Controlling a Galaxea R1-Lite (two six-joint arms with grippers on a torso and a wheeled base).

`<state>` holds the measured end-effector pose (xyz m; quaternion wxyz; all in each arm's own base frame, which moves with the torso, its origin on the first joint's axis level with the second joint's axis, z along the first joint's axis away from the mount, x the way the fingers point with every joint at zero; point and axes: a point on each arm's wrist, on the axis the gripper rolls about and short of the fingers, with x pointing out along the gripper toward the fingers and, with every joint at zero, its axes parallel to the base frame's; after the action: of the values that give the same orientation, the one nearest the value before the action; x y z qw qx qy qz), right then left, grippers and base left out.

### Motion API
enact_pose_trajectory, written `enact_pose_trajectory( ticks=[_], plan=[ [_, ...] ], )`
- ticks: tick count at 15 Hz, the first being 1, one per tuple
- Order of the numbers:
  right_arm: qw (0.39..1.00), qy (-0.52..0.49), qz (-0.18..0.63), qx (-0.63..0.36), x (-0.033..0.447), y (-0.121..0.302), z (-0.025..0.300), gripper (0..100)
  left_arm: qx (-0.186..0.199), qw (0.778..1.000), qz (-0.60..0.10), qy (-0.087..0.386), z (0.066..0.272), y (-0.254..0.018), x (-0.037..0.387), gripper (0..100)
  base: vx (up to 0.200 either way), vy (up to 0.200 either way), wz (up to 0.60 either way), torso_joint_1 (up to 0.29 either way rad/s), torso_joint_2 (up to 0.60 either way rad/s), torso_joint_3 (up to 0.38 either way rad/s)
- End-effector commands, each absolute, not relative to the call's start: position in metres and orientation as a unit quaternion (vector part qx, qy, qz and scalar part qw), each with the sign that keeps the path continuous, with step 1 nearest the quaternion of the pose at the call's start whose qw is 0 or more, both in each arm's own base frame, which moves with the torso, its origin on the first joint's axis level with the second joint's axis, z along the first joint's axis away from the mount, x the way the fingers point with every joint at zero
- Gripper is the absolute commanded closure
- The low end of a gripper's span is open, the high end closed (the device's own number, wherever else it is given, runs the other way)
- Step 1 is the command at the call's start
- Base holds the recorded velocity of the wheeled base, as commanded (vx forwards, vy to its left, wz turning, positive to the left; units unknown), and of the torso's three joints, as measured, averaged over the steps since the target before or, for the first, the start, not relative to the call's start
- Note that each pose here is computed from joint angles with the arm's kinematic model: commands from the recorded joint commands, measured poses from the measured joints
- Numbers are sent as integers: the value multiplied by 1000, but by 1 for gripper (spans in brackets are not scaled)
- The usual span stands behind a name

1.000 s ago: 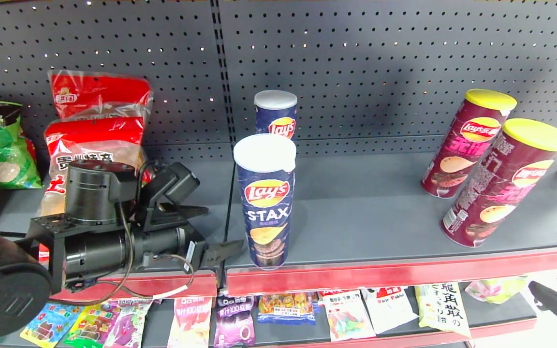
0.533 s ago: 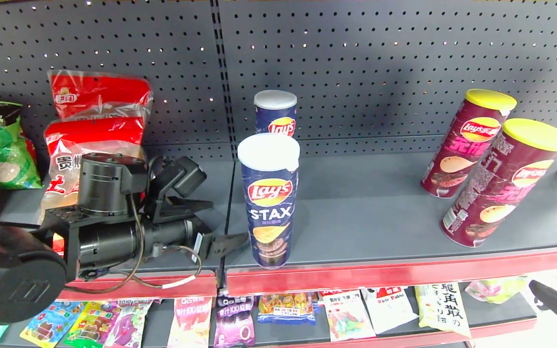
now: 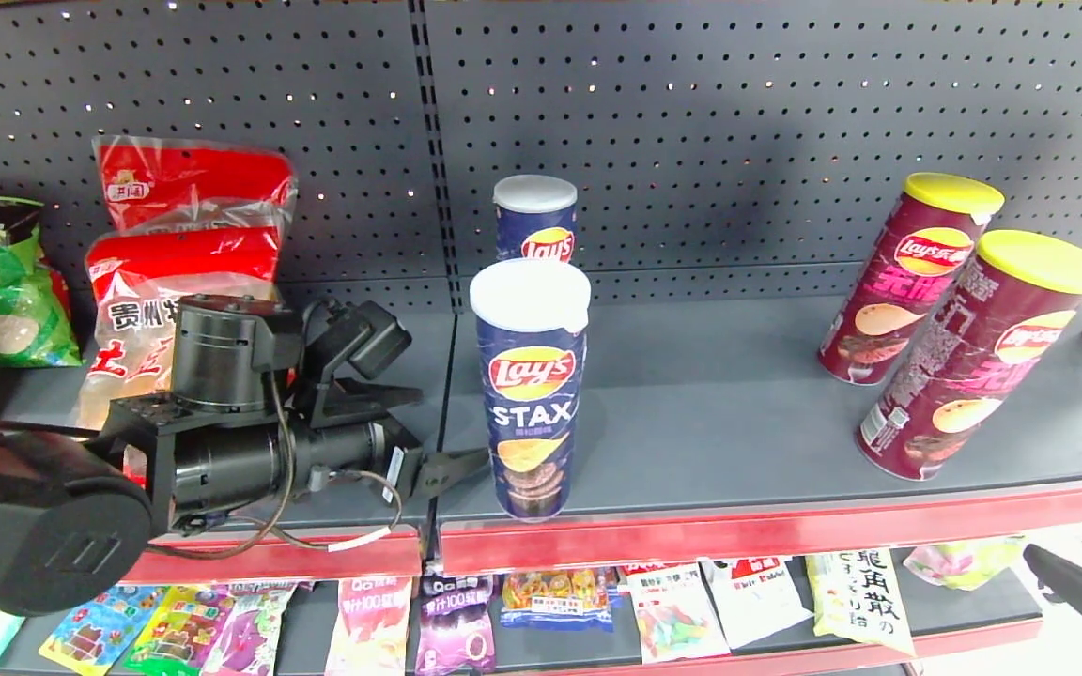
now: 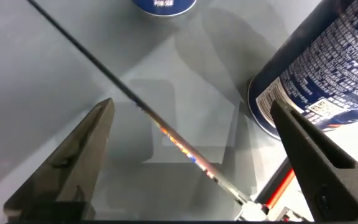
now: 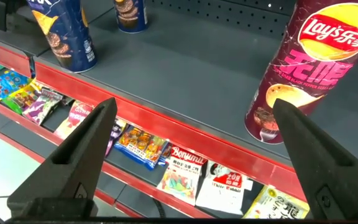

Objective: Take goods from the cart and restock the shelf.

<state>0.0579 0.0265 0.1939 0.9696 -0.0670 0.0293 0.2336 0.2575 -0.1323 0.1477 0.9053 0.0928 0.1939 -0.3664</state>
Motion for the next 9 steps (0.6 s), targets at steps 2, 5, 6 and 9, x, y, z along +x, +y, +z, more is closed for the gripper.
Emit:
enact_pose_trajectory(
  ticks=[2, 5, 6, 9],
  plan=[
    [971, 32, 226, -67, 60, 26, 194, 0, 93, 905, -368, 194, 147, -134, 260, 0, 0, 0, 0, 0, 0, 0],
    [971, 34, 225, -68, 59, 26, 192, 0, 92, 906, -365, 193, 148, -131, 257, 0, 0, 0, 0, 0, 0, 0],
    [972, 37, 222, -68, 58, 25, 189, 0, 91, 912, -355, 186, 153, -126, 255, 0, 0, 0, 0, 0, 0, 0],
    [981, 49, 176, -68, 48, 16, 178, 0, 72, 936, -314, 141, 182, -88, 206, 0, 0, 0, 0, 0, 0, 0]
  ],
)
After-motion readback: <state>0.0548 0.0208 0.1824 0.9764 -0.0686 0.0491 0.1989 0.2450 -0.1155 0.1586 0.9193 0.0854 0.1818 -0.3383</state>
